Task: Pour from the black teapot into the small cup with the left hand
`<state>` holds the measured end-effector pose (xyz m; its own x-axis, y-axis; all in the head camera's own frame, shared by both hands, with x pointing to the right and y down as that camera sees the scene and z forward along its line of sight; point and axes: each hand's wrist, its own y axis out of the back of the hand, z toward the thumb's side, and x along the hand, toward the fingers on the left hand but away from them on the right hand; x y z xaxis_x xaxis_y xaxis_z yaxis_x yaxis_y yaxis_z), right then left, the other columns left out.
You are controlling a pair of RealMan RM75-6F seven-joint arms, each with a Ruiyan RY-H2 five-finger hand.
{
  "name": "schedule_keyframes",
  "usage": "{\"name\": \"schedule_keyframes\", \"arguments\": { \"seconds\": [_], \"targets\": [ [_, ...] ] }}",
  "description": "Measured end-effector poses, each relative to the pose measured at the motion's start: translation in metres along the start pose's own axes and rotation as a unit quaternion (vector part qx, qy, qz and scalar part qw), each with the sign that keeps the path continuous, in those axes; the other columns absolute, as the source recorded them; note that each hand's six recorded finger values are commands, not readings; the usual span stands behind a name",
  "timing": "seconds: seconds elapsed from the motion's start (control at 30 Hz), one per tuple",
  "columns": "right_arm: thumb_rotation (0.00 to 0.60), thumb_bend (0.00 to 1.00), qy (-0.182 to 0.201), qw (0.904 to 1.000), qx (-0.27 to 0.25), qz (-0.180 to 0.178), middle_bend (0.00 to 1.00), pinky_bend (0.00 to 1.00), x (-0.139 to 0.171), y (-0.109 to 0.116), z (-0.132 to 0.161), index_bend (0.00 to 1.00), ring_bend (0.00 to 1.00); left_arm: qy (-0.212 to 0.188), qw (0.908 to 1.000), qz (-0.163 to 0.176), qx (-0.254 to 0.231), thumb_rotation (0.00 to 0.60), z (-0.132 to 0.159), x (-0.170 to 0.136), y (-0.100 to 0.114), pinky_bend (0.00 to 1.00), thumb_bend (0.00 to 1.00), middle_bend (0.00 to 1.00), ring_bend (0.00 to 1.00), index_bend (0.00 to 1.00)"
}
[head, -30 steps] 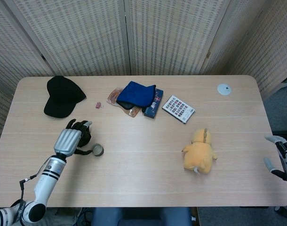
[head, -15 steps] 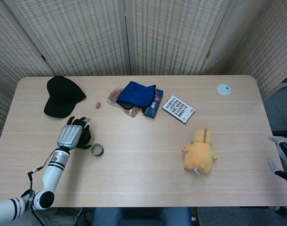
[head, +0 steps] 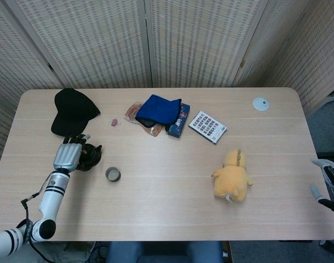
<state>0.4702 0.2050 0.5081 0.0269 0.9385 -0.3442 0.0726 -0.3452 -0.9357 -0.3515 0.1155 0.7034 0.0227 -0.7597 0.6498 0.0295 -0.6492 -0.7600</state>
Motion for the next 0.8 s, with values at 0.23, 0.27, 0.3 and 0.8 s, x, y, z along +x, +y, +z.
{"name": "schedule_keyframes", "arguments": {
  "seconds": [0.23,0.27,0.3,0.8],
  "targets": [
    [0.6,0.3,0.0,1.0,0.002,0.0,0.28,0.24,-0.001,0.0,0.002,0.25,0.19,0.021,0.9996,-0.001,0.018,0.6,-0.021,0.002,0.001,0.03,0.13,0.11,0.15,0.07],
    [0.6,0.3,0.0,1.0,0.002,0.0,0.28,0.24,-0.001,0.001,0.002,0.25,0.19,0.025,0.9995,0.0,0.019,0.6,-0.024,0.003,0.001,0.03,0.13,0.11,0.15,0.07],
    [0.6,0.3,0.0,1.0,0.002,0.001,0.28,0.24,-0.001,0.001,0.002,0.25,0.19,0.028,0.9994,0.0,0.02,0.6,-0.026,0.004,0.002,0.03,0.13,0.11,0.15,0.07],
    [0.6,0.3,-0.003,1.0,0.004,0.0,0.28,0.24,0.0,0.002,0.004,0.25,0.19,0.068,0.9973,0.013,0.024,0.6,-0.057,0.014,0.011,0.03,0.13,0.11,0.15,0.13]
  ]
}}
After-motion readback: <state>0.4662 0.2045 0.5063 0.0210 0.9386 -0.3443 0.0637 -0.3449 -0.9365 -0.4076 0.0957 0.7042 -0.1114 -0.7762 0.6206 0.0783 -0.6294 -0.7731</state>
